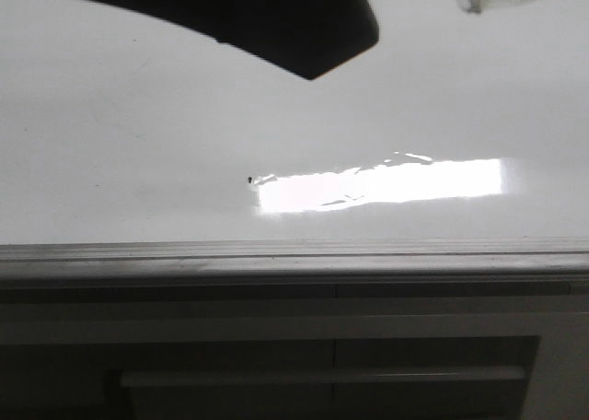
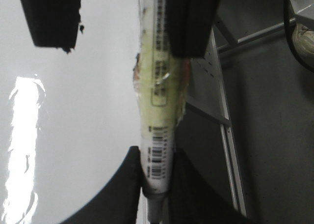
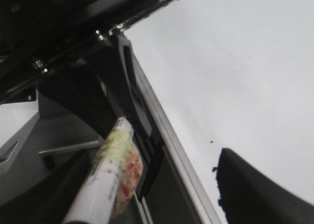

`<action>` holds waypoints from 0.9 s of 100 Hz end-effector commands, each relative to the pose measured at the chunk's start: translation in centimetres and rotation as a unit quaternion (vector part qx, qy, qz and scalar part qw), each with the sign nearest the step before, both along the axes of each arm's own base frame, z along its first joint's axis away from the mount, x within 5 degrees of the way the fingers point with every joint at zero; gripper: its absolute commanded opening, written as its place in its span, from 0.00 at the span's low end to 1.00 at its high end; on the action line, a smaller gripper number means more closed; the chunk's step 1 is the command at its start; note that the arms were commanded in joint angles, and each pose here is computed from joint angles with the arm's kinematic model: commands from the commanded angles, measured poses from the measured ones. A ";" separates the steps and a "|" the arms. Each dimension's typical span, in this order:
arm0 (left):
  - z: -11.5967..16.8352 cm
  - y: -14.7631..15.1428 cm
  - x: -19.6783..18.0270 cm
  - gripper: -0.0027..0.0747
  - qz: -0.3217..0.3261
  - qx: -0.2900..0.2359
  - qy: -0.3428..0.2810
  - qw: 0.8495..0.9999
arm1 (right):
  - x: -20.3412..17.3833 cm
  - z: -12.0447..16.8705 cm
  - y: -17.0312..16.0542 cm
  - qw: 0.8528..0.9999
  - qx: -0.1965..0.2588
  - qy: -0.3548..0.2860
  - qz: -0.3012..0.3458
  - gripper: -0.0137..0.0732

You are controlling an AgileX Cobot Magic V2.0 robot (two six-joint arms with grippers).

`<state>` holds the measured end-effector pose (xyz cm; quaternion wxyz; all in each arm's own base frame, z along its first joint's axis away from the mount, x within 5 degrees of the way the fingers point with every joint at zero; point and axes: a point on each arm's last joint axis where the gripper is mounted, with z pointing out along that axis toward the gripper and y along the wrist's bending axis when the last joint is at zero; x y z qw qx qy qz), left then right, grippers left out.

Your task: Write number 0 on whiteboard

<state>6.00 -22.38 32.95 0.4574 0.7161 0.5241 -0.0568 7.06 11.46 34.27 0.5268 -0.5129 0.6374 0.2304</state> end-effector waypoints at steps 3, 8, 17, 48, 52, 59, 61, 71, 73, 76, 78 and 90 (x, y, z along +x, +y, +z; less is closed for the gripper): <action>1.8 0.1 -0.4 0.01 -0.019 -0.040 -0.015 0.999 | 0.6 1.6 0.6 0.999 0.028 -0.016 -0.008 0.64; 1.8 0.1 -0.4 0.01 -0.018 -0.038 -0.015 0.999 | 0.7 1.6 0.7 1.000 0.026 -0.014 -0.007 0.62; 1.8 0.1 -0.4 0.01 -0.018 -0.038 -0.015 0.999 | 0.8 1.5 0.9 1.000 0.023 -0.010 -0.007 0.60; 1.8 0.1 -0.4 0.01 -0.018 -0.038 -0.015 0.999 | 1.6 0.5 2.0 1.000 -0.002 0.017 -0.004 0.43; 1.8 0.1 -0.4 0.01 -0.018 -0.038 -0.015 0.999 | 1.6 0.4 2.0 1.000 -0.003 0.018 -0.004 0.42; 1.8 0.1 -0.4 0.01 -0.018 -0.038 -0.015 0.999 | 1.8 0.2 2.2 1.000 -0.008 0.023 -0.004 0.40; 1.8 0.1 -0.4 0.01 -0.018 -0.038 -0.015 0.999 | 1.8 0.2 2.3 1.000 -0.009 0.024 -0.004 0.39; 1.8 0.1 -0.4 0.01 -0.018 -0.038 -0.015 0.999 | 1.9 0.1 2.4 1.000 -0.012 0.026 -0.004 0.27; 1.8 0.1 -0.4 0.01 -0.018 -0.038 -0.015 0.999 | 2.0 0.0 2.5 1.000 -0.014 0.028 -0.004 0.24; 1.8 0.1 -0.4 0.01 -0.018 -0.038 -0.015 0.999 | 2.0 0.0 2.5 1.000 -0.014 0.027 -0.004 0.20; 1.8 0.1 -0.4 0.01 -0.018 -0.038 -0.015 0.999 | 2.0 0.0 2.5 1.000 -0.014 0.027 -0.004 0.16; 1.8 0.1 -0.4 0.01 -0.018 -0.038 -0.015 0.999 | 2.0 0.0 2.5 1.000 -0.014 0.027 -0.004 0.07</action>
